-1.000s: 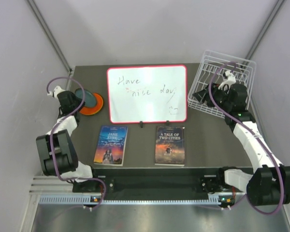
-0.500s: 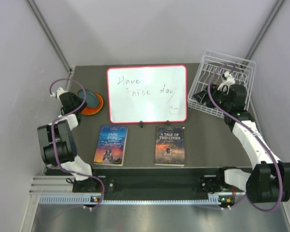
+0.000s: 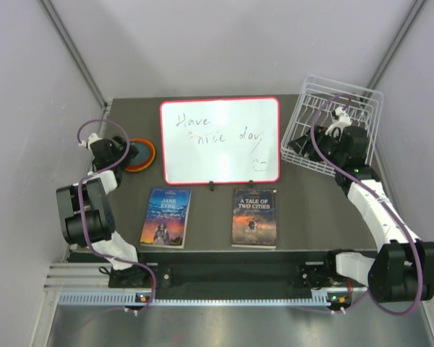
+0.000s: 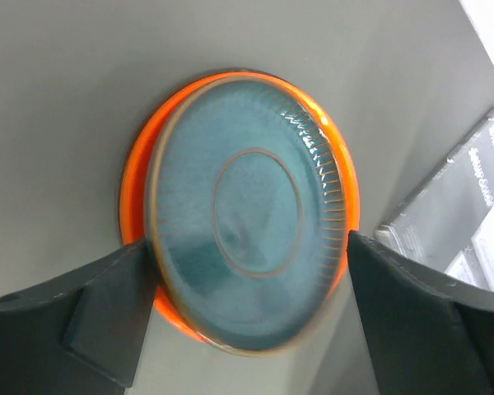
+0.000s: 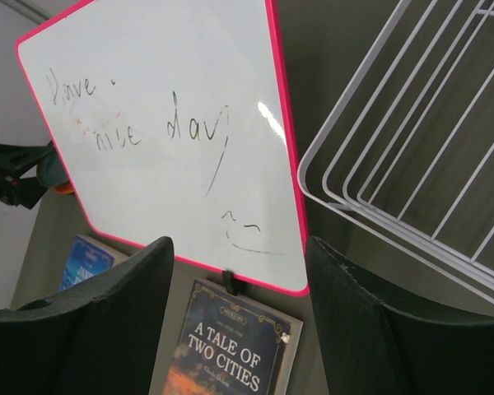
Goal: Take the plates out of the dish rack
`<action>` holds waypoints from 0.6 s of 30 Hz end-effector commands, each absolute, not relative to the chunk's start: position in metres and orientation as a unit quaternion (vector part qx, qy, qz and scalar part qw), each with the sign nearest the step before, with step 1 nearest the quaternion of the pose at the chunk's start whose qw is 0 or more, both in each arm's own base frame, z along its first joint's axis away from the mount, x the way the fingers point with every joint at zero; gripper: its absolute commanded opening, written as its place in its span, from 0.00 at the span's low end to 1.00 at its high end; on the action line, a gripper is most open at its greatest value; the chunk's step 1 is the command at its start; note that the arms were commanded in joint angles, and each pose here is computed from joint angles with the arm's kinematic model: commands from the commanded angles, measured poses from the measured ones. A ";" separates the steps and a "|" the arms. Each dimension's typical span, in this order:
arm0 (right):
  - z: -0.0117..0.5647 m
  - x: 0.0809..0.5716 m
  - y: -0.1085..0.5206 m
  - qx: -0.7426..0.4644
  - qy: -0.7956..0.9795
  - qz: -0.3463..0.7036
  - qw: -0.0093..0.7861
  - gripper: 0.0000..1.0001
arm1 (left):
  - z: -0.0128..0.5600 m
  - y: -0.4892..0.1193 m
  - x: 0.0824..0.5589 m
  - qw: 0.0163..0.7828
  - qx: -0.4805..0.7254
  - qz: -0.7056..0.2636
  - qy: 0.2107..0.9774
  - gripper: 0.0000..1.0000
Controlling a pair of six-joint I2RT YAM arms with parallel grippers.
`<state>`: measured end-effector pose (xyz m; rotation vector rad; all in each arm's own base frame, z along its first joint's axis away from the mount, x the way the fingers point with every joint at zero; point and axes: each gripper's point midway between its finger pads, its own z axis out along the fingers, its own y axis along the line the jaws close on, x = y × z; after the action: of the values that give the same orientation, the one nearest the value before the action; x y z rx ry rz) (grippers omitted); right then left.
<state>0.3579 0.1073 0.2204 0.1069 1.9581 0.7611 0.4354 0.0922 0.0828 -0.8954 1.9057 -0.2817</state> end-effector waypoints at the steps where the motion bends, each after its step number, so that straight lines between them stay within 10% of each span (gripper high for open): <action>1: 0.234 0.362 0.104 0.035 0.794 0.316 0.519 0.65 | 0.117 0.093 0.444 0.513 -0.351 -0.125 0.774 0.99; 18: 0.240 0.354 0.082 0.019 0.807 0.242 0.539 0.66 | 0.198 0.095 0.429 0.556 -0.314 -0.088 0.765 0.99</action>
<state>0.3524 0.0939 0.2117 0.0941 1.9937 0.6589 0.4251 0.0916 0.1605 -0.8056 1.8749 -0.2313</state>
